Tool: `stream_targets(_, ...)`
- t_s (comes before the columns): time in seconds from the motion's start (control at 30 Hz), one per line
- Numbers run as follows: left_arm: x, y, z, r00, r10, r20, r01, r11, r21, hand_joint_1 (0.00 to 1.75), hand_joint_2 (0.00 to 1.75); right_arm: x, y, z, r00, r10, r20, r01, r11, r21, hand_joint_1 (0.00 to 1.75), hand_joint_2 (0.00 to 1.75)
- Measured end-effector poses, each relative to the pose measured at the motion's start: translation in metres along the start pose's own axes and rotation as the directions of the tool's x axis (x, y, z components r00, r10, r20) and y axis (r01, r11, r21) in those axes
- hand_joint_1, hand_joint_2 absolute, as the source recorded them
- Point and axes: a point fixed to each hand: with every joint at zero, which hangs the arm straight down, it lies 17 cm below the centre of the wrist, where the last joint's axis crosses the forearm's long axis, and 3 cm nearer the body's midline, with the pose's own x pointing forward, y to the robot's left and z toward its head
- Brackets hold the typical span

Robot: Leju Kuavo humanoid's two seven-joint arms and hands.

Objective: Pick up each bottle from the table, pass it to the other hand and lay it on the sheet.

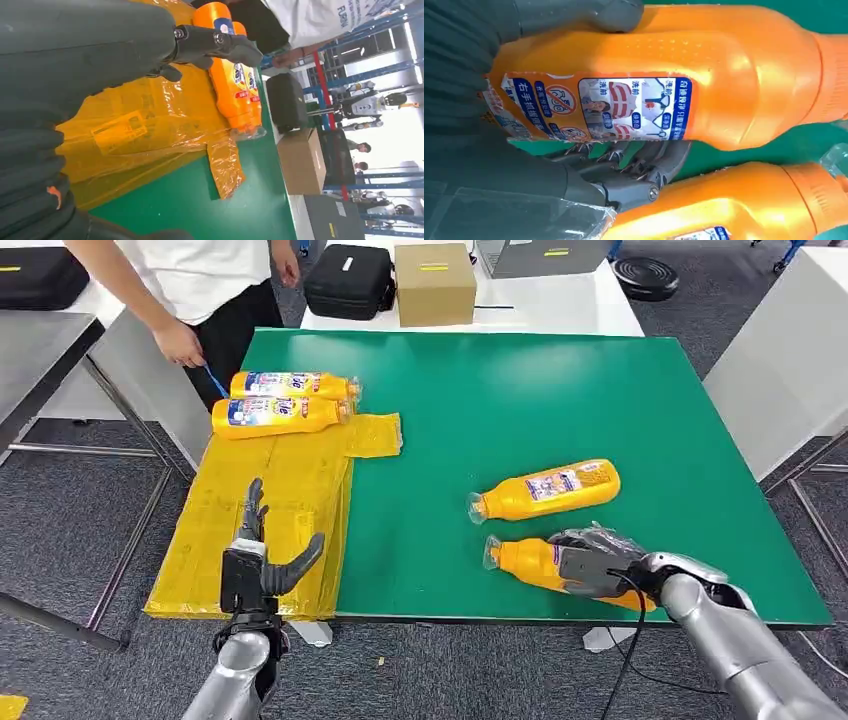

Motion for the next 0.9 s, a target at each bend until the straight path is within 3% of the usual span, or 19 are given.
stream_targets(0.23, -0.004, 0.002, 0.006, 1.0, -0.006, -0.007, 0.006, 1.0, 0.004, 0.0, 1.75, 0.028, -0.017, -0.012, 0.995, 0.011, 0.099, 0.0, 0.993, -0.115, 1.75, 1.75)
stream_targets(0.63, 0.001, -0.001, 0.011, 1.0, -0.015, 0.007, 0.015, 1.0, 0.011, 0.0, 1.75, 0.16, -0.068, -0.048, 0.905, 0.008, 0.426, 0.147, 0.932, -0.331, 1.75, 1.75)
stream_targets(0.9, 0.002, 0.001, 0.012, 1.0, -0.012, 0.009, 0.012, 1.0, 0.016, 0.0, 1.75, 0.187, -0.077, -0.048, 0.877, 0.008, 0.48, 0.186, 0.916, -0.355, 1.75, 1.75)
